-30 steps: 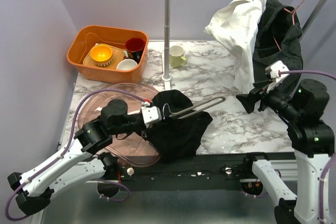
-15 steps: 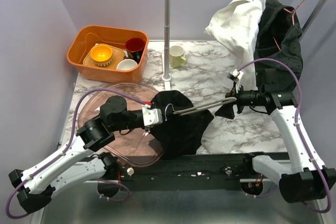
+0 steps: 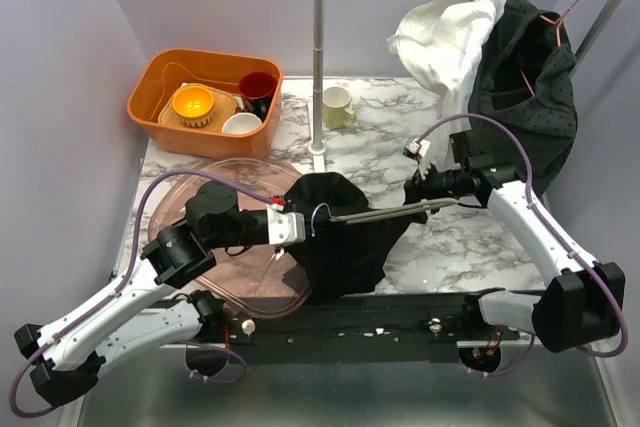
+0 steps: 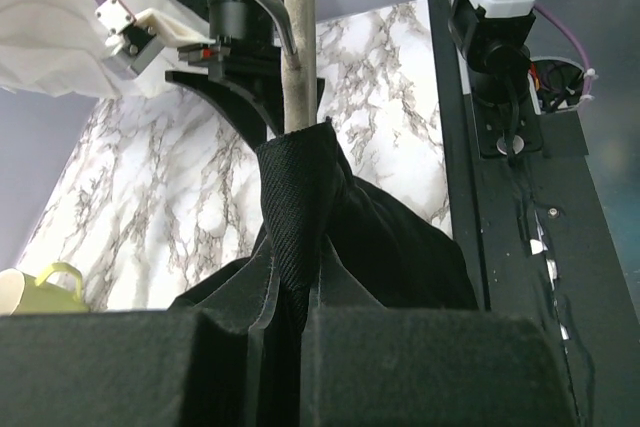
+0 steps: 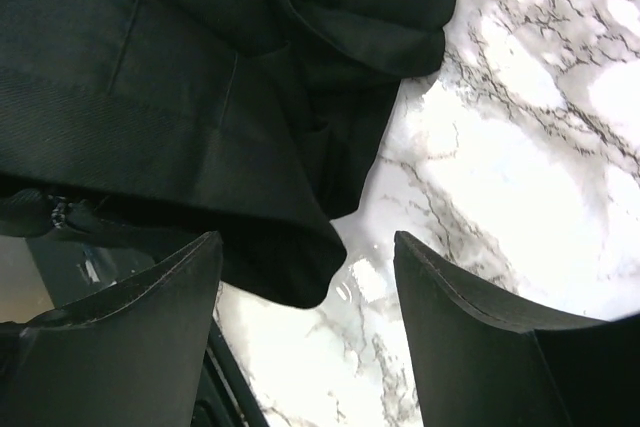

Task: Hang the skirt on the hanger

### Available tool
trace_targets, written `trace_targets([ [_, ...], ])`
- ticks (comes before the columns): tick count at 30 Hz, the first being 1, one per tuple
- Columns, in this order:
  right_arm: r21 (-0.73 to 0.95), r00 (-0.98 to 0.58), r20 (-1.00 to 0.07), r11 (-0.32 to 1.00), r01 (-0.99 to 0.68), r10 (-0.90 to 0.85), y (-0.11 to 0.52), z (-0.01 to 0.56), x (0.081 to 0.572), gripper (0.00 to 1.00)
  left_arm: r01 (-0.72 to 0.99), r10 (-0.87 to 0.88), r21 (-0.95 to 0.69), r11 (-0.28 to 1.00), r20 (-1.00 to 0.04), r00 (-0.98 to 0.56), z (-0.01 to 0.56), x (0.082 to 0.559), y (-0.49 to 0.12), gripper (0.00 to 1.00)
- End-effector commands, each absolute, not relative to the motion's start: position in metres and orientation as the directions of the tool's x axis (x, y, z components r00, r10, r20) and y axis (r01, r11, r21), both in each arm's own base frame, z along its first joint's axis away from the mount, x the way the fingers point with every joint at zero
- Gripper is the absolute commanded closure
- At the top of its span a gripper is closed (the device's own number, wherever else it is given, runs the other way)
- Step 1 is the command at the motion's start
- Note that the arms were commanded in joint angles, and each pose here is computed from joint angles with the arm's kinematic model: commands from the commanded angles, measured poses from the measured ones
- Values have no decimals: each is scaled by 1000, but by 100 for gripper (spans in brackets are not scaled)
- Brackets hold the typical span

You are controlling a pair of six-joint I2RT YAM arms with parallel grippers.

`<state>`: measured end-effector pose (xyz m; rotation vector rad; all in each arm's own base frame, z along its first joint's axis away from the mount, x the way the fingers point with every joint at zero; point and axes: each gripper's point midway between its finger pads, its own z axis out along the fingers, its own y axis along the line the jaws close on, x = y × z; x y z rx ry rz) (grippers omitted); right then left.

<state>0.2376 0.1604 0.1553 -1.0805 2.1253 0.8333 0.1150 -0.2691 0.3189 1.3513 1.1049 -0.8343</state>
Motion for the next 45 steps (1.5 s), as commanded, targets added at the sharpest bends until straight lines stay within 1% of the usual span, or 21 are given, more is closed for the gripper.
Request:
trace_targets([
  [1,234,-449,-741,436,-869,-499,170,145,243,24,923,56,376,81,-926,372,348,106,-265,100],
  [3,257,-446,-724,394,-882,-526,175,133,233,23,920,55,383,82,-923,380,349,106,-265,100],
  [6,273,-446,-704,368,-889,-553,180,118,225,23,920,44,385,68,-923,383,352,103,-265,100],
  [10,255,-438,-715,380,-889,-545,184,118,236,25,922,33,383,53,-924,382,356,99,-264,100],
  [13,265,-450,-704,385,-884,-550,183,118,237,43,921,33,385,56,-923,384,358,97,-261,100],
  [14,271,-452,-702,382,-884,-550,185,120,238,54,921,39,385,58,-923,383,357,97,-260,100],
  [16,288,-462,-688,375,-881,-560,183,120,231,70,919,65,388,67,-921,384,351,99,-257,100],
  [17,270,-445,-700,370,-889,-558,182,127,230,81,918,79,389,77,-920,384,348,101,-256,100],
  [19,238,-440,-700,398,-886,-562,176,133,228,96,919,106,384,92,-921,375,340,104,-253,100],
  [20,211,-431,-707,413,-886,-561,173,141,228,99,913,128,393,109,-916,379,336,109,-251,100],
  [21,154,-402,-732,441,-884,-551,166,158,229,99,912,150,393,119,-915,374,330,112,-250,100],
  [23,106,-386,-752,480,-871,-535,155,177,225,99,912,208,390,126,-909,360,316,119,-248,100],
  [24,32,-343,-785,519,-854,-516,144,199,226,99,910,235,392,138,-905,354,310,123,-247,100],
  [27,-76,-303,-806,597,-798,-508,121,226,227,99,907,306,393,151,-891,335,295,136,-248,100],
  [28,-125,-261,-824,612,-781,-502,116,243,222,99,910,334,387,146,-885,323,287,140,-251,100],
  [31,-212,-203,-848,664,-717,-490,102,273,216,99,907,390,393,150,-867,311,280,153,-254,100],
  [35,-261,-176,-857,702,-662,-484,92,294,214,99,896,431,418,150,-843,321,285,166,-260,100],
  [38,-276,-204,-850,740,-614,-486,82,293,219,99,888,436,433,157,-837,331,293,172,-263,100],
  [42,-292,-270,-845,822,-490,-461,59,294,231,99,877,432,448,175,-835,341,301,175,-262,100],
  [45,-277,-275,-866,858,-432,-418,50,307,237,99,872,474,457,174,-815,333,294,177,-256,100],
])
